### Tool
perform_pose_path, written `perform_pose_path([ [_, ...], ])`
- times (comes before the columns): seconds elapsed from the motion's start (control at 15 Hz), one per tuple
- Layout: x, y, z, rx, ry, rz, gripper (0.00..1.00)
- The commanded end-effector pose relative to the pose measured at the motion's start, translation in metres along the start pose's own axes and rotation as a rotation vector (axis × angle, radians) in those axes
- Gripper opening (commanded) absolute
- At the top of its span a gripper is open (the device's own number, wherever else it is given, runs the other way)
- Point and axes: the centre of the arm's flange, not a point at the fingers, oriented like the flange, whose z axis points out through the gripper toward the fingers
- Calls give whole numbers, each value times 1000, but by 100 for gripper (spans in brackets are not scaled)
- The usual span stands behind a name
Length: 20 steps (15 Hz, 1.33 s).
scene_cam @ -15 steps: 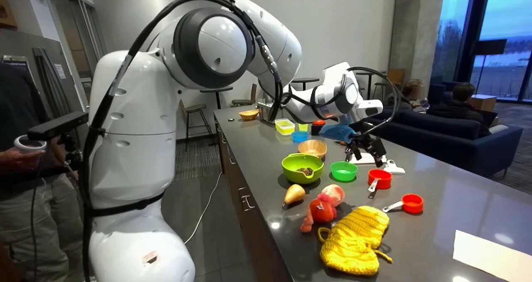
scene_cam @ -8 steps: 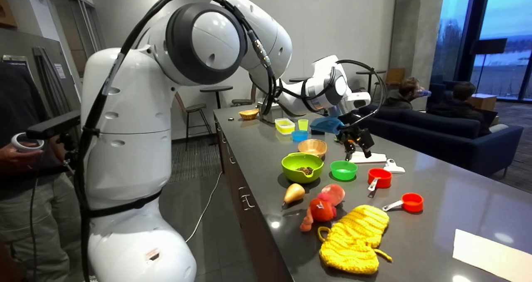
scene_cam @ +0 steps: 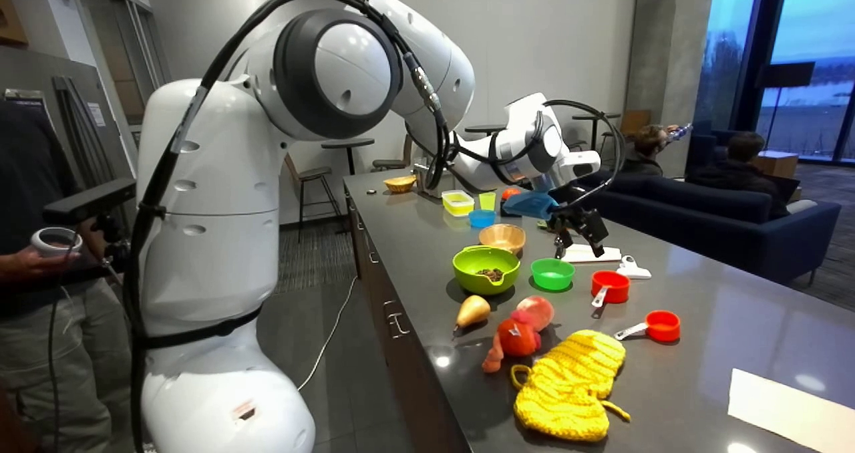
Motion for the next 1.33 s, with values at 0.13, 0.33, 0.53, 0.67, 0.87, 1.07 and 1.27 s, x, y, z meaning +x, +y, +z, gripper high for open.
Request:
perform_pose_path([
  [0.13,15,-9,44,-53,-8,42,100],
  [0.33,18,-23,66,-64,-17,43,100],
  [0.53,20,-30,84,-83,-26,58,100],
  [0.67,21,-31,94,-106,-42,68,100],
  [0.87,13,-26,97,-83,-50,55,100],
  [1.07,15,-27,98,-86,-48,57,100],
  [1.27,15,-20,105,-96,-52,77,100],
])
